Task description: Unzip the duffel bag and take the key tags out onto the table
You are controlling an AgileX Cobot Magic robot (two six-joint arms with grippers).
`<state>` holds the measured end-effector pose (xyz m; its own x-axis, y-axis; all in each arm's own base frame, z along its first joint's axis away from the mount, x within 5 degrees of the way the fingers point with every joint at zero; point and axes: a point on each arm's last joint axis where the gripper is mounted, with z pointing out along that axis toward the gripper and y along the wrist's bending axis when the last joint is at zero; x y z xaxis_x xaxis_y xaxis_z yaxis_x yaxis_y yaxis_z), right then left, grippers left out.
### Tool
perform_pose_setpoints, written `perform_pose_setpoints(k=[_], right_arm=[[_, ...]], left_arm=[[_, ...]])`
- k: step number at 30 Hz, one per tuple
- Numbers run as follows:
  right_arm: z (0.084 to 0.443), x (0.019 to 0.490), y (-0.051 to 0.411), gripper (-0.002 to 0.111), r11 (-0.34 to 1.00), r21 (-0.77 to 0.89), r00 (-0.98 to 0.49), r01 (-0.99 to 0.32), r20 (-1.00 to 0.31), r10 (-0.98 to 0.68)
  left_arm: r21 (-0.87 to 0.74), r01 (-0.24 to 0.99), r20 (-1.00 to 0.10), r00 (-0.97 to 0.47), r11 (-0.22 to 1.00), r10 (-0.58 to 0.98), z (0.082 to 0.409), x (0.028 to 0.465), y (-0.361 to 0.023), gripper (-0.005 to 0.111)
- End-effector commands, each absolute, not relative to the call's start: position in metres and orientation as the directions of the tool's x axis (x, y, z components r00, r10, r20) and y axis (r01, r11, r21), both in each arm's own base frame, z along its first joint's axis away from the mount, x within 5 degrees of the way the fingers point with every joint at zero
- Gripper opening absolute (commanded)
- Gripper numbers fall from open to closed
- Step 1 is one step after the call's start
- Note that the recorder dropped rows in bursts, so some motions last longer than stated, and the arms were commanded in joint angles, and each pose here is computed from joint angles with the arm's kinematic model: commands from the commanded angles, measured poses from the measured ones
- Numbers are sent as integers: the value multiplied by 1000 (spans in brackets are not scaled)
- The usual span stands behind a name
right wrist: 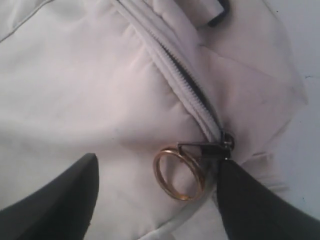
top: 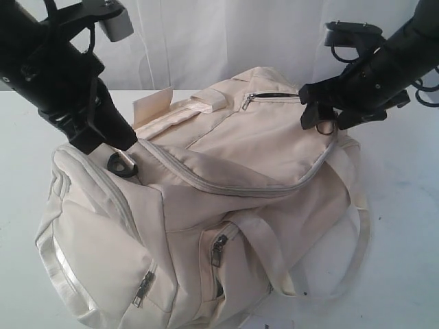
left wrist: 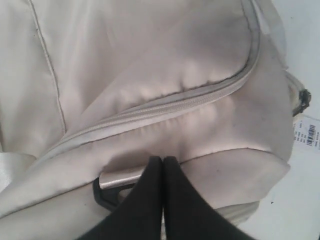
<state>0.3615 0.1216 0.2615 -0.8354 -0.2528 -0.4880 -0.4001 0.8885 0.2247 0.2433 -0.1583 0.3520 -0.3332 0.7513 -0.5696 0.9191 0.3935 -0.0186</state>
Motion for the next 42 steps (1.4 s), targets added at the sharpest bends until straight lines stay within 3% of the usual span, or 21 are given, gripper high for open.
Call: perform_pose_setpoints(k=[1, 5, 13, 21, 26, 31, 42], right_arm=[[252, 367, 122, 63, 896, 219, -838, -387, -490, -242], [243, 370, 123, 63, 901, 225, -855, -370, -463, -235], [237, 371, 121, 36, 914, 211, -869, -348, -438, -230], [240, 364, 116, 21, 916, 170, -883, -364, -377, -280], [255, 352, 105, 18, 909, 72, -867, -410, -341, -364], [267, 339, 102, 18, 897, 78, -869, -436, -297, -396], [252, 324, 104, 18, 869, 161, -877, -468, -204, -434]], left_arm=[[-43, 940, -590, -298, 339, 751, 355, 237, -162, 0], [-43, 940, -590, -298, 339, 751, 355, 237, -162, 0], [-43, 940, -590, -298, 339, 751, 355, 237, -162, 0], [-44, 940, -589, -298, 338, 751, 355, 237, -162, 0], [-52, 940, -592, -301, 337, 748, 355, 237, -162, 0], [-52, 940, -592, -301, 337, 748, 355, 237, -162, 0], [-66, 942, -588, -304, 330, 750, 355, 235, -162, 0]])
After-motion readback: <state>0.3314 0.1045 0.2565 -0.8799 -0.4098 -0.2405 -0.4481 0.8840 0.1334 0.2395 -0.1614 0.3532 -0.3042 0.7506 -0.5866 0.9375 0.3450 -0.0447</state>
